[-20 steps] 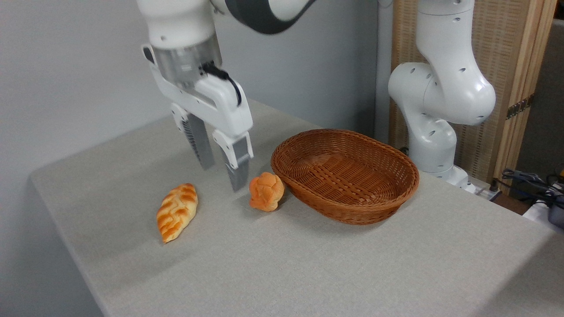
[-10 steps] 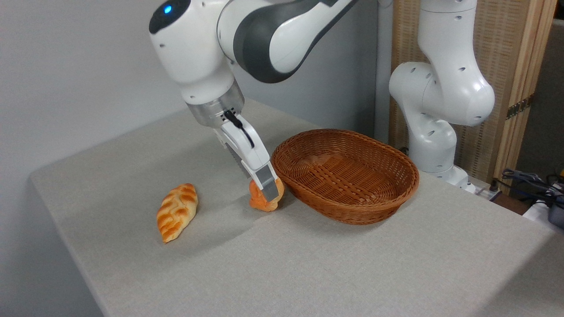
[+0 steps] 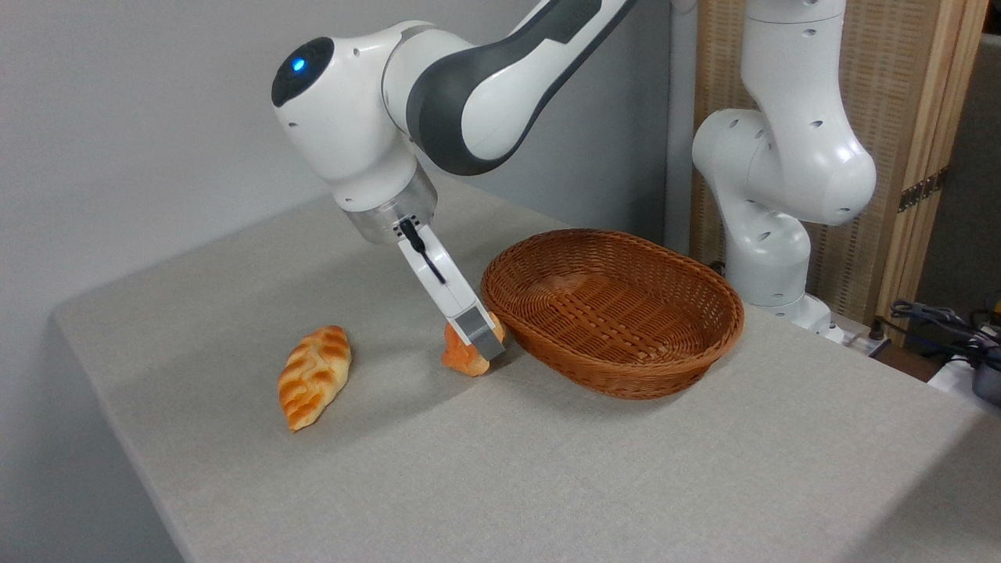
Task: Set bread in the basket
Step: 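Close the gripper fingers around the round bread roll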
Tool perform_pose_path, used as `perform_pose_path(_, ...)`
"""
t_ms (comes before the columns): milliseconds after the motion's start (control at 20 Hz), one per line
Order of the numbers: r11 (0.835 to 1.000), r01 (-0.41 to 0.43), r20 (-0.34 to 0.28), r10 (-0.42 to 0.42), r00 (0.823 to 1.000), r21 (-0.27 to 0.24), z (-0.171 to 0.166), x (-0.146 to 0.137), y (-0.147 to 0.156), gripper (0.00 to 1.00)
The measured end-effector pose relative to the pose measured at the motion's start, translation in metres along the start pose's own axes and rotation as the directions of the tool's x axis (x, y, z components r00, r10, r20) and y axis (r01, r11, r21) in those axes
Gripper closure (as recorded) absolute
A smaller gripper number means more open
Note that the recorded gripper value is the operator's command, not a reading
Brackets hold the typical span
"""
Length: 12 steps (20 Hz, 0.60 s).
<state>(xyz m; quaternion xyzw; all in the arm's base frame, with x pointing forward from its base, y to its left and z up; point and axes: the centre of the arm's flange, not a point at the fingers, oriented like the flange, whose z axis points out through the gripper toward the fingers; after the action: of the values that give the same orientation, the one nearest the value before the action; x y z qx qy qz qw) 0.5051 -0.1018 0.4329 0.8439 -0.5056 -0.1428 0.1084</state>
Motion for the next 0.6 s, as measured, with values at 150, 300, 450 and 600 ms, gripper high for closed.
perform_pose_path(150, 1.0, -0.012, 0.004, 0.012, 1.0, -0.006, 0.0039, 0.0011, -0.0022, 0.73)
perform_pose_path(300, 1.0, -0.014, 0.004, 0.014, 1.0, -0.006, 0.004, 0.0012, -0.0023, 0.74)
perform_pose_path(450, 1.0, -0.014, 0.004, 0.014, 1.0, -0.006, 0.004, 0.0012, -0.0023, 0.74)
perform_pose_path(600, 1.0, -0.014, 0.004, 0.014, 1.0, -0.006, 0.004, 0.0012, -0.0023, 0.78)
